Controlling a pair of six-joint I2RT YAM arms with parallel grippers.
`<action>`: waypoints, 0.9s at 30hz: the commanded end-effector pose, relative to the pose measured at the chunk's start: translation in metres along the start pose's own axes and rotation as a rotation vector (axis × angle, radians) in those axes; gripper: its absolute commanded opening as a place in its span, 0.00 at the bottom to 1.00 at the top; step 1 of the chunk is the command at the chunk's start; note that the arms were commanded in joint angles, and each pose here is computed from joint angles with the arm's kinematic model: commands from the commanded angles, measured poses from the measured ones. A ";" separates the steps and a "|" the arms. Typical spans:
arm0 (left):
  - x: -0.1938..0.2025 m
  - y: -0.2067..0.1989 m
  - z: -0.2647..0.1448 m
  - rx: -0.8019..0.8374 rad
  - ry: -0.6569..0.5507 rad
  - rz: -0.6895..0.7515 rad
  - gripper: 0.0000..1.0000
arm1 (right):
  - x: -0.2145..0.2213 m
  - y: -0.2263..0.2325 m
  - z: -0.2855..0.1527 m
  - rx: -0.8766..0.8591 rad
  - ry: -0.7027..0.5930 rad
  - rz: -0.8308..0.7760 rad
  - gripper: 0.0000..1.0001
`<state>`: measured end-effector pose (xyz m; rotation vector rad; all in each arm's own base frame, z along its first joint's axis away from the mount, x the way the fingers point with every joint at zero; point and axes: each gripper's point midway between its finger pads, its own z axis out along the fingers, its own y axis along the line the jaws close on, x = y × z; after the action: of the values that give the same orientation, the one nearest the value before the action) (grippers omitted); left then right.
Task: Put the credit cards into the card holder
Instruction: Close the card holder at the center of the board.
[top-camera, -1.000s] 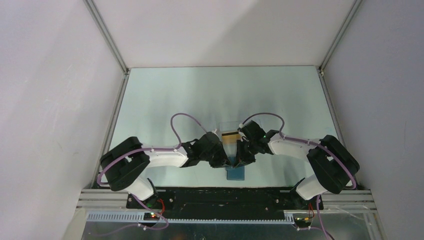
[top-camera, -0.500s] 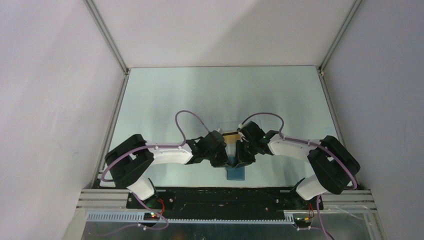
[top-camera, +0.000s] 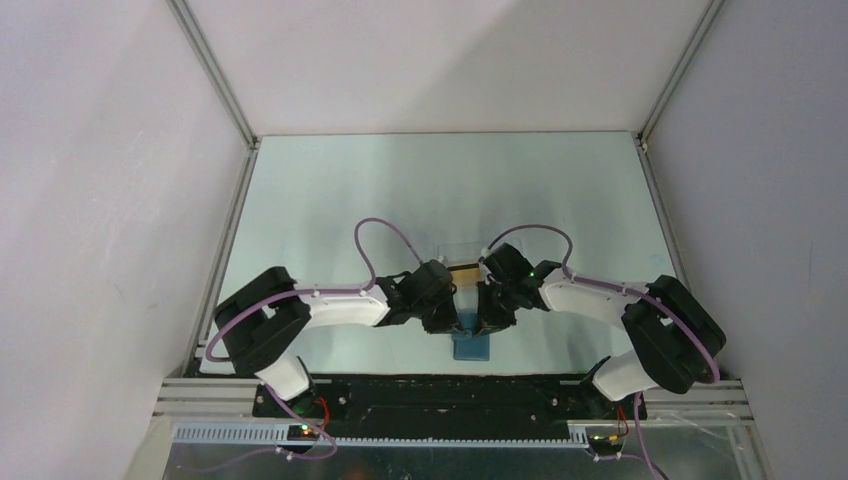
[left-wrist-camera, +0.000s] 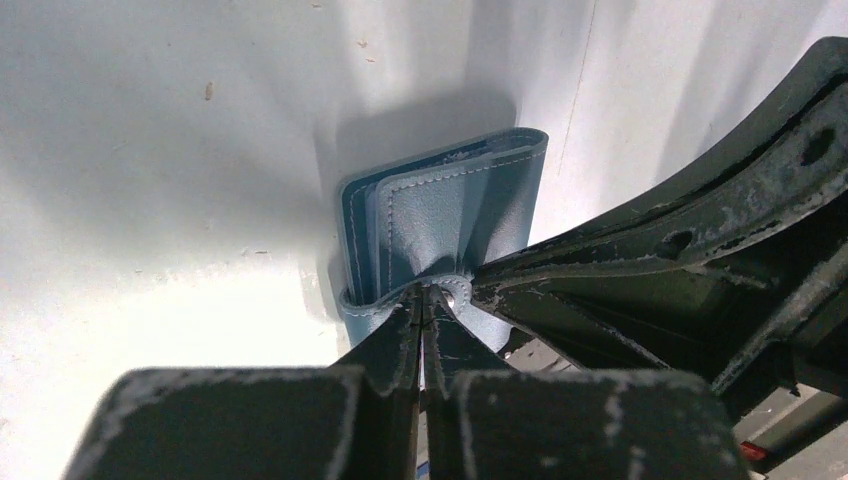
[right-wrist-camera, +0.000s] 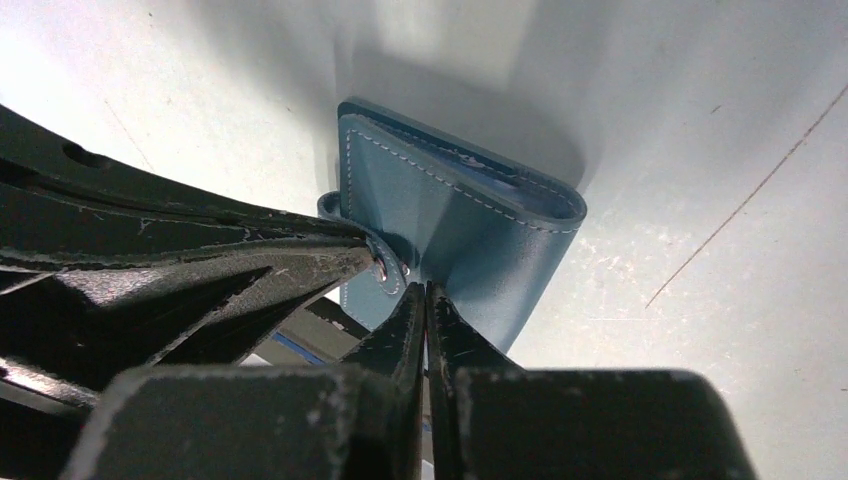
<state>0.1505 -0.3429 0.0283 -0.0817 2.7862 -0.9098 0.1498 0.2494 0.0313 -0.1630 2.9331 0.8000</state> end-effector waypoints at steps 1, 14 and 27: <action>0.001 0.007 0.005 -0.042 -0.004 0.033 0.02 | 0.002 -0.009 -0.001 0.029 -0.002 0.002 0.01; 0.001 0.005 0.006 -0.037 -0.001 0.037 0.02 | 0.001 0.002 -0.009 -0.151 -0.035 0.079 0.23; 0.001 0.005 0.006 -0.037 0.002 0.038 0.01 | -0.004 0.003 -0.002 -0.215 -0.024 0.116 0.21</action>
<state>0.1509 -0.3446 0.0281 -0.0766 2.7881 -0.9089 0.1497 0.2440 0.0337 -0.0100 2.8626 1.0609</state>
